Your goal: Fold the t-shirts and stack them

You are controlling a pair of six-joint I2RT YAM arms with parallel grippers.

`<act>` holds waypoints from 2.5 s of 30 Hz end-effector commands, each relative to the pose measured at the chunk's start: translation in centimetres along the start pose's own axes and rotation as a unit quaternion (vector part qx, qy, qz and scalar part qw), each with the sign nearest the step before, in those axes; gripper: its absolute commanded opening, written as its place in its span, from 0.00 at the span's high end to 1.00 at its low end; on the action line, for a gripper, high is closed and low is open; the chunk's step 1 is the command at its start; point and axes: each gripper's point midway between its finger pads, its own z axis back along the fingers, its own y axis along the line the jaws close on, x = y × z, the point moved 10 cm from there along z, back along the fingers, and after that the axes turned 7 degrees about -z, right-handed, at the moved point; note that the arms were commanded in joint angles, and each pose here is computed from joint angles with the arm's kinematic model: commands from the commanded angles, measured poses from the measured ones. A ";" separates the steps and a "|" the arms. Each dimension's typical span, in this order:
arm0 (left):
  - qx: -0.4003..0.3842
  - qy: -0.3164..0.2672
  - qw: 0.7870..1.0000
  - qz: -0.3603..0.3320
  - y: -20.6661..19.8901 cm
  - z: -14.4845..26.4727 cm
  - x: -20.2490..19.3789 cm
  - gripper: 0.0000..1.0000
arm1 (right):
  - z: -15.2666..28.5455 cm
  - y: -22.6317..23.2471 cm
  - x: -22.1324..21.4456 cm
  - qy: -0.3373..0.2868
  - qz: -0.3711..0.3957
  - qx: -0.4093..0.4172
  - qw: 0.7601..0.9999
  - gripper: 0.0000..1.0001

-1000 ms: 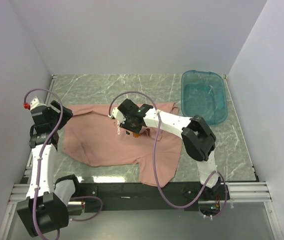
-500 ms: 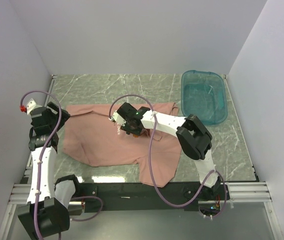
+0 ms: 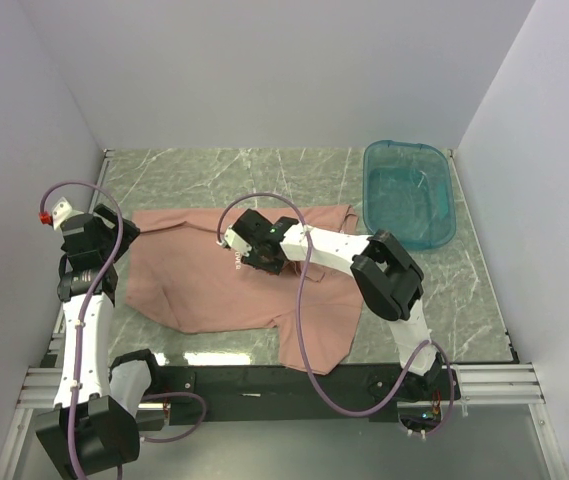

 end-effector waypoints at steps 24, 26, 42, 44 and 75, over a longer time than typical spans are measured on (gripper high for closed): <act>-0.009 -0.023 1.000 0.004 -0.3 0.7 0.8 0.18 | -0.6 0.9 0.3 0.006 -0.007 0.016 1.000 0.94; -0.008 -0.024 1.000 0.004 -0.3 0.8 0.9 0.18 | -0.5 0.9 0.6 -0.001 -0.012 0.020 1.000 0.97; -0.010 -0.023 1.000 0.005 -0.3 0.7 0.8 0.18 | -0.2 1.1 3.0 -0.032 -0.044 0.066 0.996 1.00; -0.011 -0.023 1.000 0.005 -0.3 0.7 0.8 0.18 | -0.4 1.2 3.2 -0.031 -0.047 0.069 0.996 1.00; 0.016 0.116 0.985 0.130 0.3 -13.4 -1.0 0.38 | 8.5 -8.6 -2.0 -0.146 -0.101 0.238 0.955 0.60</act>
